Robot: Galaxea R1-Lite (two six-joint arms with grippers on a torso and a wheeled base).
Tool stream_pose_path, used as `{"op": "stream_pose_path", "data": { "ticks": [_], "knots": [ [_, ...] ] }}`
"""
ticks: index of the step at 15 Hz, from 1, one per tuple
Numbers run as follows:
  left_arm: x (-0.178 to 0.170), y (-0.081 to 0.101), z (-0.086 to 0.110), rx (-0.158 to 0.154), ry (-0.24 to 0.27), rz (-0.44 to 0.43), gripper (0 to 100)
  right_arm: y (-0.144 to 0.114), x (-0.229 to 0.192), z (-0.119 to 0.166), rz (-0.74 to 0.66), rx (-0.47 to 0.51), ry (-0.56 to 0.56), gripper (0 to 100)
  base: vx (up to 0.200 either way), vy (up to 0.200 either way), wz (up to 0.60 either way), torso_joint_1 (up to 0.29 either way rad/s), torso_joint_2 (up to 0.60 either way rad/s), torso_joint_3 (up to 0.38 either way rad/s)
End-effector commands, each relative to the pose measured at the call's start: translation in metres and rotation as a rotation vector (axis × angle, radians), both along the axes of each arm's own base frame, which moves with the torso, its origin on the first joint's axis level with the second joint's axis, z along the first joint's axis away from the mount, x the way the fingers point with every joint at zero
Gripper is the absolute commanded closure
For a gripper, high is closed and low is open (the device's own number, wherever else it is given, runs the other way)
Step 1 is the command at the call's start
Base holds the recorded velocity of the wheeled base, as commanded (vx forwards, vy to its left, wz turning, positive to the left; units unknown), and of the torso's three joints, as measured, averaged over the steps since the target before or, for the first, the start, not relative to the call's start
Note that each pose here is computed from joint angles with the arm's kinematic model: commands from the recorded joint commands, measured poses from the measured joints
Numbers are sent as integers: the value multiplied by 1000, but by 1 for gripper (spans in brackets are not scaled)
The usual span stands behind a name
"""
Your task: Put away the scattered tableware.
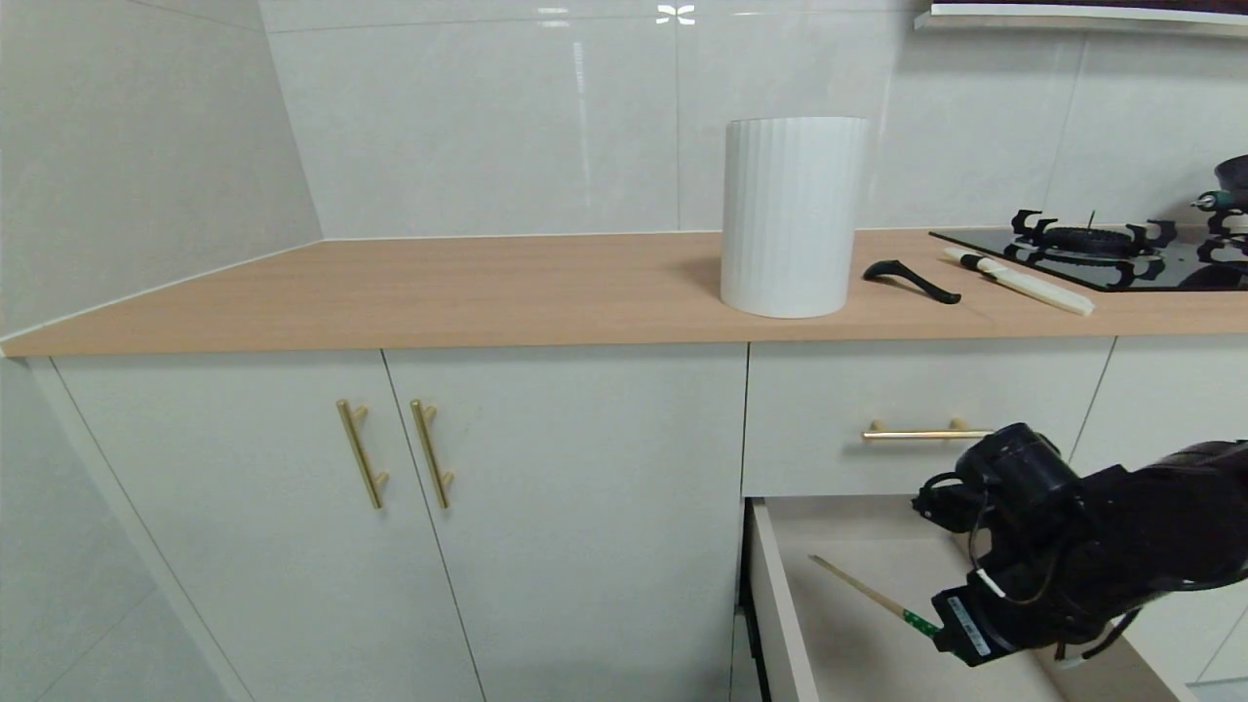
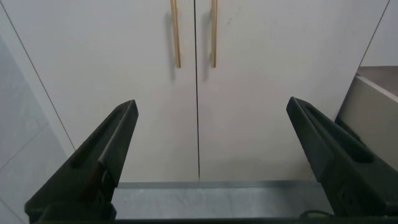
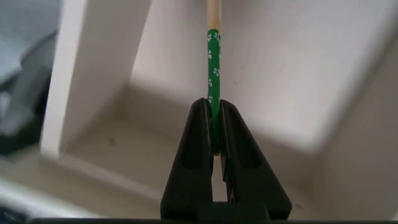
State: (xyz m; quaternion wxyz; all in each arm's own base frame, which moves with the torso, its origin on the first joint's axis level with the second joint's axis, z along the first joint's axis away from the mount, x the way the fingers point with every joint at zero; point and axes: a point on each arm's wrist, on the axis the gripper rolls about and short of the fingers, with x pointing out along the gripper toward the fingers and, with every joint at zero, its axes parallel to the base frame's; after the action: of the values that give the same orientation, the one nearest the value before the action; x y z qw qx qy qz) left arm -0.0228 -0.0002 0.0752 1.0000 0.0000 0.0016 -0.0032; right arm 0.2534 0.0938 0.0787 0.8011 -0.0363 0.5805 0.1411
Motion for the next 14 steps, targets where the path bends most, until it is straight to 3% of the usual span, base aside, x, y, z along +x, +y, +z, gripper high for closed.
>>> {"op": "stream_pose_path", "data": {
  "ticks": [1, 5, 6, 10, 14],
  "knots": [
    [0, 0, 0, 0, 0, 0, 0, 14, 33, -43, -88, -52, 101, 100, 0, 0, 0, 0, 0, 0],
    [0, 0, 0, 0, 0, 0, 0, 28, 52, -78, -119, -108, 147, 100, 0, 0, 0, 0, 0, 0],
    [0, 0, 0, 0, 0, 0, 0, 33, 55, -89, -117, -162, 143, 100, 0, 0, 0, 0, 0, 0],
    [0, 0, 0, 0, 0, 0, 0, 45, 52, -104, -153, -299, 111, 100, 0, 0, 0, 0, 0, 0],
    [0, 0, 0, 0, 0, 0, 0, 45, 51, -104, -156, -312, 107, 100, 0, 0, 0, 0, 0, 0]
  ]
}}
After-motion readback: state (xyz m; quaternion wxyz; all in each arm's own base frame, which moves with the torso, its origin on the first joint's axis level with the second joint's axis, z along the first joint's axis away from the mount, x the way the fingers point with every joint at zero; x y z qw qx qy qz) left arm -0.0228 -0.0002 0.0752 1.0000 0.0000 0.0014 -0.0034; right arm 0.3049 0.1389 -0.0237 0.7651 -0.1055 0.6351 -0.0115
